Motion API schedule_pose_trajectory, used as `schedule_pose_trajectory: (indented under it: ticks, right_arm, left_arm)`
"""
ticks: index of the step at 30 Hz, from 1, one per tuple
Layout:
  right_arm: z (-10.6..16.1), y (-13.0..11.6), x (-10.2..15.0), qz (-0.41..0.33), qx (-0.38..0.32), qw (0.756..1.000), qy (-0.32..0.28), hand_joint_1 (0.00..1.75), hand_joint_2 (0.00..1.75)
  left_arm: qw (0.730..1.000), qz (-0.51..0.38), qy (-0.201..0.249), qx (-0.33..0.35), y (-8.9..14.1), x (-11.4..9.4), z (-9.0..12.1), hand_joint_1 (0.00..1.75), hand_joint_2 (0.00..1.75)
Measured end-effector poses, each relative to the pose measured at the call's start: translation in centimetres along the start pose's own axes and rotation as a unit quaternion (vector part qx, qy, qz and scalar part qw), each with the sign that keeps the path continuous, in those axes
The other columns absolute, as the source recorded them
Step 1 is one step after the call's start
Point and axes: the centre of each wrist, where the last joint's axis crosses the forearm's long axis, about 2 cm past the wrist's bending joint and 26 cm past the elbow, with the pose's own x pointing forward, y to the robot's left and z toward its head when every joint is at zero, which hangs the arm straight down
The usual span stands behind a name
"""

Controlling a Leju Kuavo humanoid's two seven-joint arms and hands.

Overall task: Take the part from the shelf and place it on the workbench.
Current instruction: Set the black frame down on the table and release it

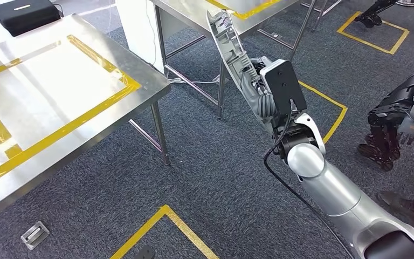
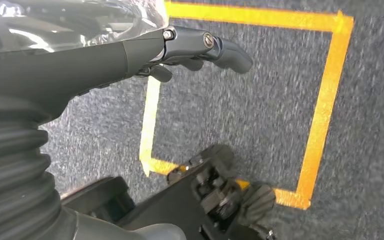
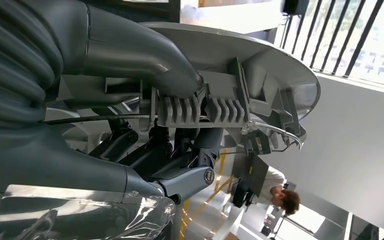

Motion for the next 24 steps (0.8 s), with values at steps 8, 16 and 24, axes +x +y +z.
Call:
schedule_pose_trajectory:
  ticks: [8,16,24]
  right_arm:
    - [0.1,0.1,-1.1,0.005,0.008,1.0,0.017,1.75,1.75]
    - [0.4,0.2,-2.0,0.01,0.011,0.999,0.033,1.75,1.75]
    - [0.5,0.3,-2.3,0.012,0.02,0.999,0.037,1.75,1.75]
  left_arm:
    - [1.0,-0.005,-0.003,0.001,0.2,0.1,-0.1,0.0,1.75]
    - [1.0,-0.007,-0.002,0.0,0.1,0.0,0.0,0.0,1.75]
    - [1.0,-0.012,-0.003,0.001,0.3,0.1,-0.1,0.0,1.75]
